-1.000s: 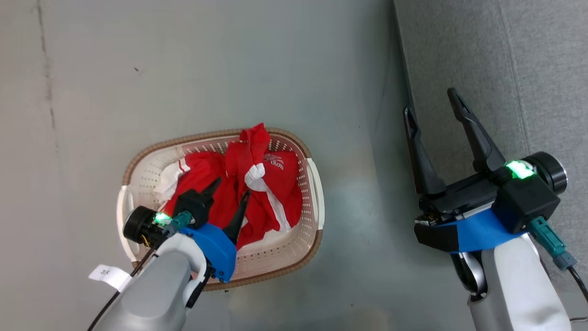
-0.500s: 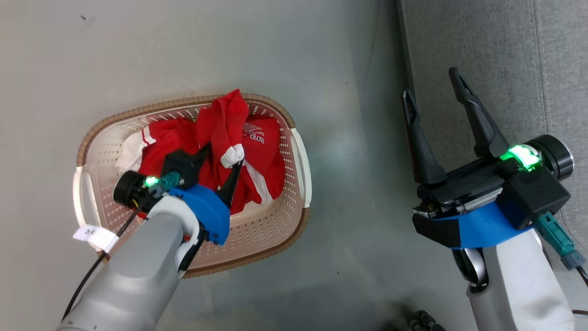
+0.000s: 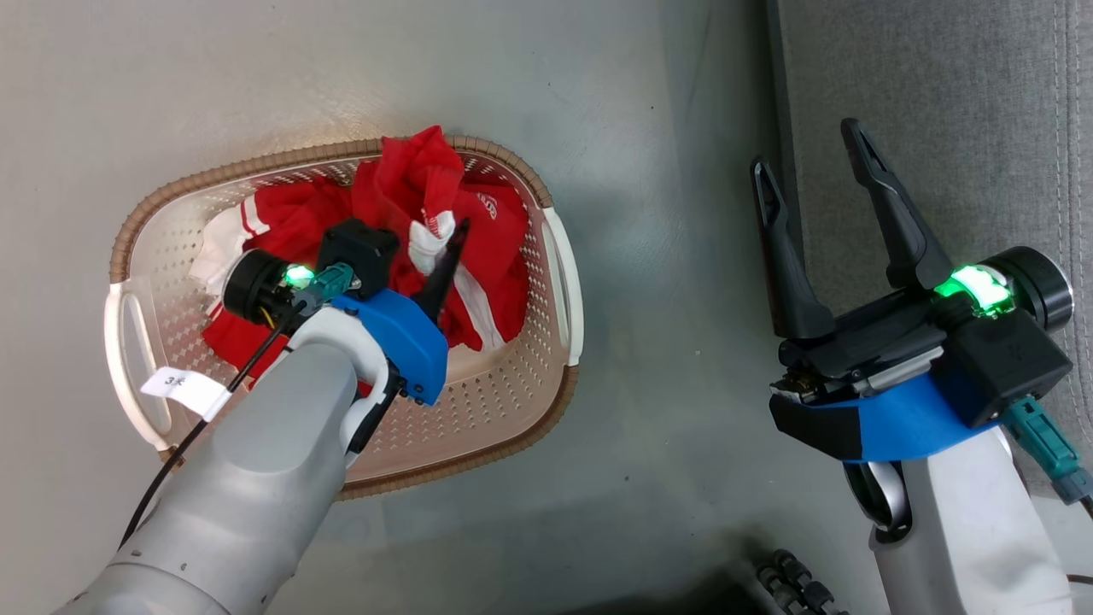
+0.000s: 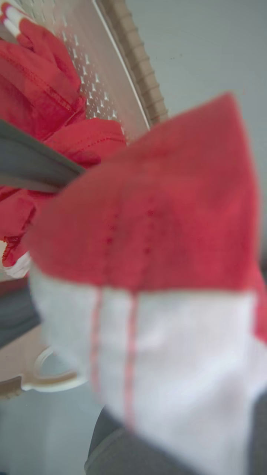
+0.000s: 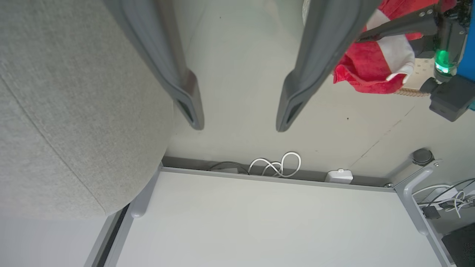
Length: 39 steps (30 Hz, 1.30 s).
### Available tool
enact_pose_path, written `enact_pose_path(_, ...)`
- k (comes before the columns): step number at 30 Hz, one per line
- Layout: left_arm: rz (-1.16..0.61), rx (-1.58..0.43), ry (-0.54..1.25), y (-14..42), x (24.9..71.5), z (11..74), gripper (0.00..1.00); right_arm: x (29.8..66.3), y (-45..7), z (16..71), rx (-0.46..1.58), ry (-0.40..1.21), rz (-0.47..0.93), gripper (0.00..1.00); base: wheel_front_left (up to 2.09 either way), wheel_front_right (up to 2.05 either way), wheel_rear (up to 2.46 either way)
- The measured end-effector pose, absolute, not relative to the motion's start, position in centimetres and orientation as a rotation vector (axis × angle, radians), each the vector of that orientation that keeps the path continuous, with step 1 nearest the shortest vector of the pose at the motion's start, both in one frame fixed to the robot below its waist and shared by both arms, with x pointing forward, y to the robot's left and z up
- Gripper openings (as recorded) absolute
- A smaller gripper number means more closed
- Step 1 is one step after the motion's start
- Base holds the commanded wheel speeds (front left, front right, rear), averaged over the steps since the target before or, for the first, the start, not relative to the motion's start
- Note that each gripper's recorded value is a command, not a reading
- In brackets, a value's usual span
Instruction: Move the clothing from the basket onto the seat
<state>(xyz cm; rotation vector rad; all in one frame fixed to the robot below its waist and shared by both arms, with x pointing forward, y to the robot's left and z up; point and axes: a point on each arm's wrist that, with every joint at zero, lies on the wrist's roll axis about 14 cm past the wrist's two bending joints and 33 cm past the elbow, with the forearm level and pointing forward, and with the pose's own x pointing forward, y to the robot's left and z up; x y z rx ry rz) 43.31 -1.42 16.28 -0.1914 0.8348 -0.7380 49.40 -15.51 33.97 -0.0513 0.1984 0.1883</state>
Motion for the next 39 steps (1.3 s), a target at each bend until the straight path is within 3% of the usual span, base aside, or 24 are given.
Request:
enact_pose_path(17, -0.689, -0.217, 0.659, -0.8, 46.2, 22.1, 0.00, 50.1, -14.1, 36.1, -0.034, 0.150, 0.217, 1.00, 0.00, 0.00, 0.00)
enact_pose_path(39, -0.496, -0.186, 0.210, 5.6, 48.3, 40.7, 0.00, 45.8, -10.8, 44.7, 0.021, 0.027, 0.286, 1.00, 0.00, 0.00, 0.00)
